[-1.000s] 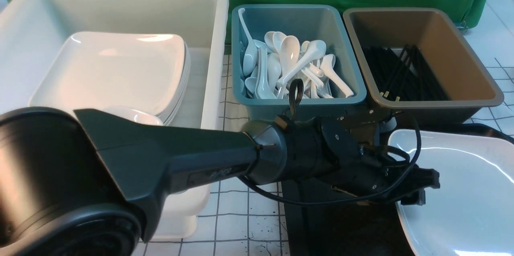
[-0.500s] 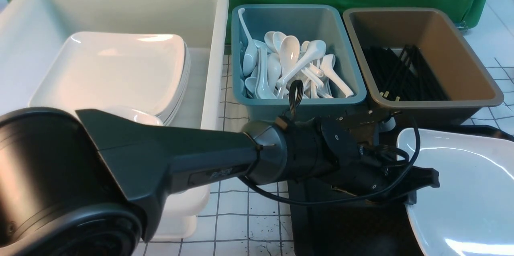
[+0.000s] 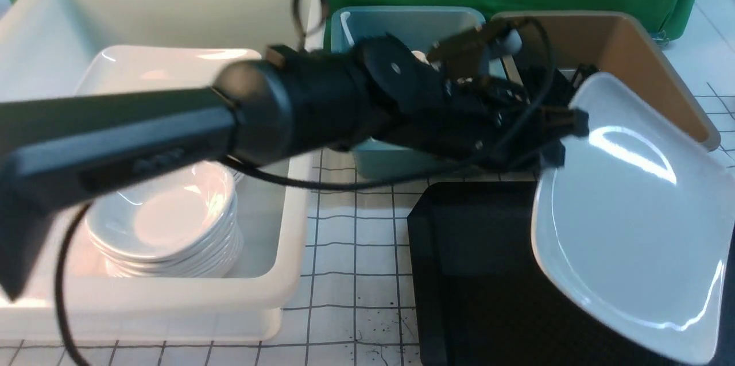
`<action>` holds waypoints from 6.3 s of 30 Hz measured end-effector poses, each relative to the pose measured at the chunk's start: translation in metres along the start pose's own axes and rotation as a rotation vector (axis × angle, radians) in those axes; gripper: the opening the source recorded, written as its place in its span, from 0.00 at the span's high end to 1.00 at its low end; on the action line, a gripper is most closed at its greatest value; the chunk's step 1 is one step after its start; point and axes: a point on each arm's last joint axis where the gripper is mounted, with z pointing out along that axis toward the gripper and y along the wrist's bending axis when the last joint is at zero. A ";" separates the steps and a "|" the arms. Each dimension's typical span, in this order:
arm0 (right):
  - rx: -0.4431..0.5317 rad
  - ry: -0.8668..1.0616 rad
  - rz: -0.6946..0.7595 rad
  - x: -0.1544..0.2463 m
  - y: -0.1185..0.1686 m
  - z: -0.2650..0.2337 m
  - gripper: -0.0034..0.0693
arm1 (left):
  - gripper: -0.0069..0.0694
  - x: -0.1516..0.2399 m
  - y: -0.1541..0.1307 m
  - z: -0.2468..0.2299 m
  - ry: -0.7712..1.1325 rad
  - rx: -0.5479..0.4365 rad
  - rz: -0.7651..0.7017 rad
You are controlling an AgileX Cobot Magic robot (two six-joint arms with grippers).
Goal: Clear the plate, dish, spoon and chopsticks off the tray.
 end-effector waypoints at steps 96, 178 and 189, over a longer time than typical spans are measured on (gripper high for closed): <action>0.000 0.000 0.000 0.000 0.000 0.000 0.62 | 0.88 -0.027 0.295 -0.283 -0.413 -0.774 -0.359; -0.033 0.002 0.037 0.000 0.003 0.000 0.91 | 0.91 -0.067 0.196 -0.321 -0.238 -0.763 -0.092; -0.091 0.029 -0.048 -0.014 0.009 0.032 0.91 | 0.91 -0.062 0.146 -0.301 -0.165 -0.461 -0.012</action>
